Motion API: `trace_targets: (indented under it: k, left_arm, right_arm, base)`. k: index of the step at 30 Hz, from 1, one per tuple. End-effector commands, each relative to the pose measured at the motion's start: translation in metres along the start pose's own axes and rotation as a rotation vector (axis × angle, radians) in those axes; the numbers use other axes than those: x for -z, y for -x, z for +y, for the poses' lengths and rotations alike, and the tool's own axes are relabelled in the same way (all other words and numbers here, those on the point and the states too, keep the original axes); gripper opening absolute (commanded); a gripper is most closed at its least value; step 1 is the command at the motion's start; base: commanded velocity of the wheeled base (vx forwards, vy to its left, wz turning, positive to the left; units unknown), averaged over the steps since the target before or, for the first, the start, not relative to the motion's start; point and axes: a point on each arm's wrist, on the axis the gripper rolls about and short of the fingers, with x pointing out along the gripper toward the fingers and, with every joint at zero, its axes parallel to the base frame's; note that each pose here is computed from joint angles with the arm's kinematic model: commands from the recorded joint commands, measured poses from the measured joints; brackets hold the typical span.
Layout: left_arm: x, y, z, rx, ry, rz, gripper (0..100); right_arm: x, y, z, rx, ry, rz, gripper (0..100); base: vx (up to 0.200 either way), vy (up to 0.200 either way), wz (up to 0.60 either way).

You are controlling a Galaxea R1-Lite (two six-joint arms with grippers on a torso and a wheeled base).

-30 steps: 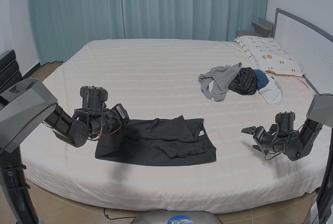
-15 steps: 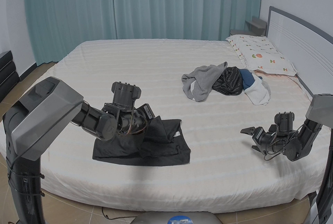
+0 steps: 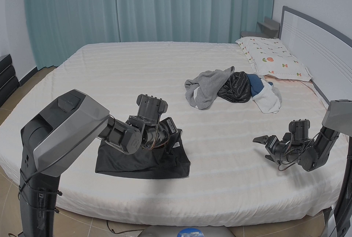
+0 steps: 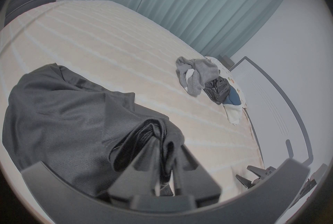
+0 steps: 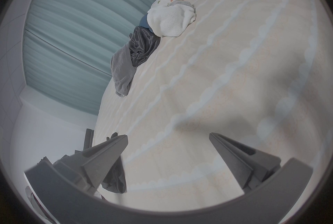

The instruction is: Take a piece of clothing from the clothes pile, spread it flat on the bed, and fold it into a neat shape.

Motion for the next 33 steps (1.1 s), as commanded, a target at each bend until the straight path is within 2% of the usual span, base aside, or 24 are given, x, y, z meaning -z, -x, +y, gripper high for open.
trace_targets:
  k: [1,6,12,20,23,29,33]
  left_arm:
    - [0.005,-0.004,-0.001,-0.001,-0.004,0.009,100]
    - [0.009,-0.001,-0.002,-0.018,-0.012,0.028,100]
    - [-0.007,0.017,-0.007,-0.034,0.003,-0.027,100]
    - [-0.041,0.051,-0.004,-0.007,0.126,-0.093,100]
    - [-0.051,0.054,0.007,-0.024,0.167,-0.111,100]
    - [-0.049,0.048,0.036,-0.087,0.240,-0.092,100]
    - [-0.057,0.052,0.047,-0.080,0.347,-0.085,100]
  right_arm:
    - [0.001,-0.001,0.000,0.001,-0.001,0.003,100]
    - [0.001,0.000,0.000,0.002,0.000,0.004,100]
    - [0.002,0.000,-0.001,0.004,0.001,0.006,100]
    - [0.003,0.000,0.000,0.002,0.004,0.011,100]
    - [0.004,0.000,0.000,0.003,0.004,0.013,100]
    - [0.008,-0.001,0.003,-0.003,0.014,0.023,100]
    - [0.011,-0.001,0.007,-0.008,0.024,0.026,100]
  base:
    - [0.000,0.000,0.00]
    - [0.000,0.000,0.00]
    - [0.000,0.000,0.00]
    - [0.000,0.000,0.00]
    - [0.000,0.000,0.00]
    - [0.000,0.000,0.00]
    - [0.000,0.000,0.00]
